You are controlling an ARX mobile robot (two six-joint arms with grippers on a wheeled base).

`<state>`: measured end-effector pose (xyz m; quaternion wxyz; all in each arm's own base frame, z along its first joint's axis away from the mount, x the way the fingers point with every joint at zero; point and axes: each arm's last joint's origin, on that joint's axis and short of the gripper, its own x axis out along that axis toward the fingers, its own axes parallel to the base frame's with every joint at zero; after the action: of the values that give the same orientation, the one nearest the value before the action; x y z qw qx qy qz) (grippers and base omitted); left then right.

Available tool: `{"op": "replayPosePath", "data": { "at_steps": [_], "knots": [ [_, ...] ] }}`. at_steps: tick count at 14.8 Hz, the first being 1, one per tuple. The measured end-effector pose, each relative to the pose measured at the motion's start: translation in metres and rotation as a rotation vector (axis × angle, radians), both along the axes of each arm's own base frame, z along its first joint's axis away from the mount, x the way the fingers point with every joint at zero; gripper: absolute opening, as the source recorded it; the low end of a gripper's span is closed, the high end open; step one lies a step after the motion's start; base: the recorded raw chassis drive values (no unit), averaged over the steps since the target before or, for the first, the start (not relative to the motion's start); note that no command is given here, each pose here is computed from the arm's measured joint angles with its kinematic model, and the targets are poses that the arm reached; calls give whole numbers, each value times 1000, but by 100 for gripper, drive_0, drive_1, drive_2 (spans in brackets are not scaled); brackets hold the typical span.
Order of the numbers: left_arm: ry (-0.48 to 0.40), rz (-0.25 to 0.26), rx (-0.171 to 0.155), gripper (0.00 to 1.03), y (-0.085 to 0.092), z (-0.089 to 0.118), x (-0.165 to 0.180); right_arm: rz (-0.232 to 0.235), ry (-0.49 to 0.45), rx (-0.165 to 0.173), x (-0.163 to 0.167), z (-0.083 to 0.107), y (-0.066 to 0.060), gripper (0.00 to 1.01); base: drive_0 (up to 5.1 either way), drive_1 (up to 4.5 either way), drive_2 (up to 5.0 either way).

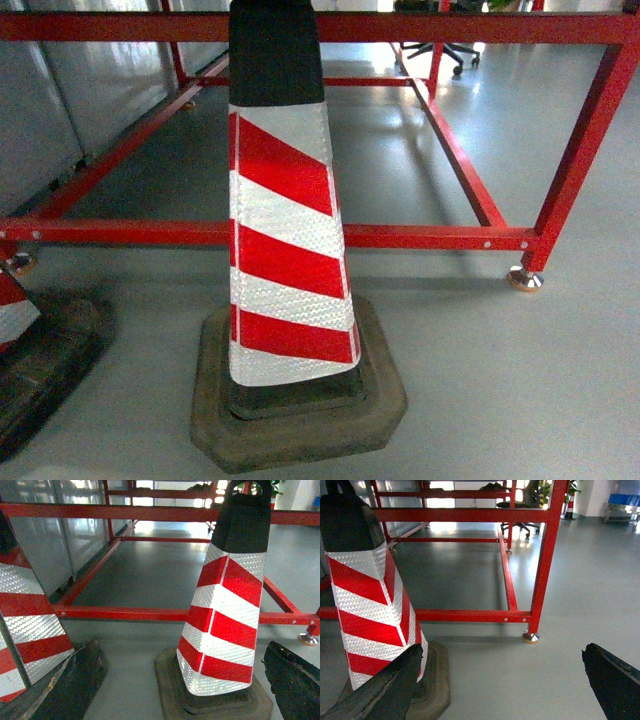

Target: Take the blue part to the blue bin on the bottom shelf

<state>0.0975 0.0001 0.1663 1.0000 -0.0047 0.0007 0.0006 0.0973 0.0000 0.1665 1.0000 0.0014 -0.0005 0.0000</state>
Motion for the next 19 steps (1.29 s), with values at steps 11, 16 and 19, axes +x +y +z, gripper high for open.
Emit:
{"op": "replayPosePath", "data": {
  "at_steps": [11,16,19],
  "knots": [
    [0,0,0,98,0,0,0,0,0,0,0,0,0,98,0,0,0],
    [0,0,0,98,0,0,0,0,0,0,0,0,0,98,0,0,0],
    [0,0,0,98,0,0,0,0,0,0,0,0,0,98,0,0,0]
  ]
}}
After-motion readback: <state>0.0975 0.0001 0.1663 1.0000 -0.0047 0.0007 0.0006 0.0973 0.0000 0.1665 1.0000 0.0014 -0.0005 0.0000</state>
